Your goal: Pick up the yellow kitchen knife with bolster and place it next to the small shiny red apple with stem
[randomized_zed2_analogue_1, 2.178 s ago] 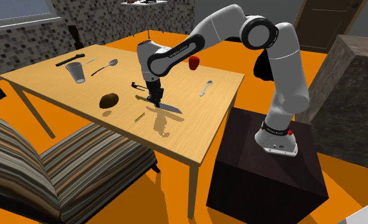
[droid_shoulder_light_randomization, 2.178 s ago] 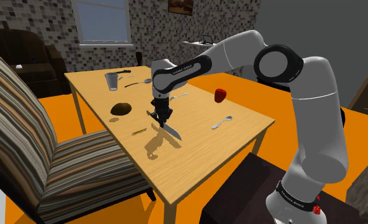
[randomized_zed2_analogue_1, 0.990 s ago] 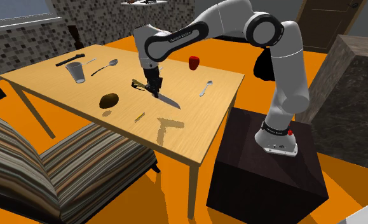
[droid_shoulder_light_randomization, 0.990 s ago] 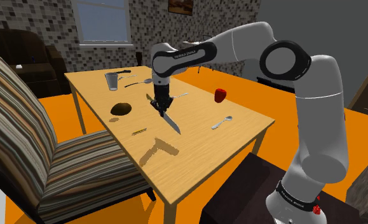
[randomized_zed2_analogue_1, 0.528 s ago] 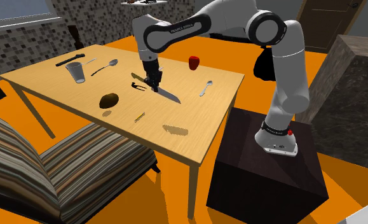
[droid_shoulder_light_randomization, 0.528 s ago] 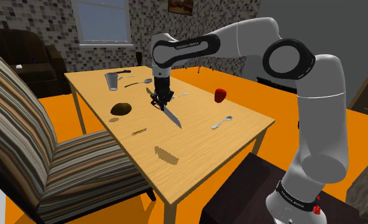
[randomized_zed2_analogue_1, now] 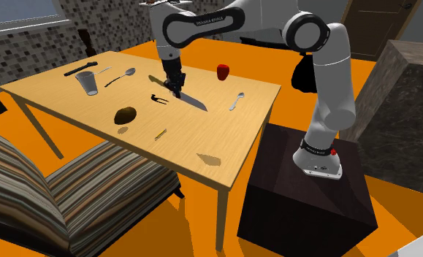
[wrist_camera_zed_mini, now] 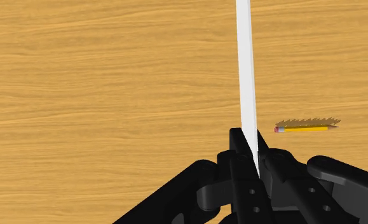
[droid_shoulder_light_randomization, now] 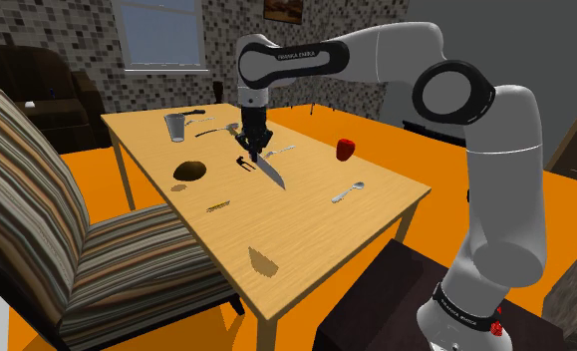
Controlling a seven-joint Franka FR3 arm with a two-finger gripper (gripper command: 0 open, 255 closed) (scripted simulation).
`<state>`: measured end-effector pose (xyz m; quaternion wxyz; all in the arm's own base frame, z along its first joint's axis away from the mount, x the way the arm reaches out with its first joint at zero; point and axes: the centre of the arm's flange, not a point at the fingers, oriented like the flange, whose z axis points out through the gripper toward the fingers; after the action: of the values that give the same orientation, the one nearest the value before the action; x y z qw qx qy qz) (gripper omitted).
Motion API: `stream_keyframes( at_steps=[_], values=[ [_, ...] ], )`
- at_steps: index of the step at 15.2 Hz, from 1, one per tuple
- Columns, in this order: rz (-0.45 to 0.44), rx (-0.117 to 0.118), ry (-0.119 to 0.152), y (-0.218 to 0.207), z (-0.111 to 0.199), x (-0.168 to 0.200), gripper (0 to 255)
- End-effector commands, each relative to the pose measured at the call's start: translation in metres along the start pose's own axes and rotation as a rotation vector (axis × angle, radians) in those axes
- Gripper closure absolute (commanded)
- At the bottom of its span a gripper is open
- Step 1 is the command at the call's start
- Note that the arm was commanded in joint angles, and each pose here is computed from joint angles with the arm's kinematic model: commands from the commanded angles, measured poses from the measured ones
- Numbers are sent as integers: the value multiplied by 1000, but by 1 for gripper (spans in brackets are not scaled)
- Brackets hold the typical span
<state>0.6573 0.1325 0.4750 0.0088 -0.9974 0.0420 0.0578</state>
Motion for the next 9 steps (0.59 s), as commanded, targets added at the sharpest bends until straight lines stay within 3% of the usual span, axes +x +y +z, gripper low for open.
stream_keyframes(
  at_steps=[1, 5, 9],
  values=[
    [0, 0, 0, 1, -11, -2, 255],
    [0, 0, 0, 0, -31, -4, 255],
    [0, 0, 0, 51, -30, -19, 255]
  ],
)
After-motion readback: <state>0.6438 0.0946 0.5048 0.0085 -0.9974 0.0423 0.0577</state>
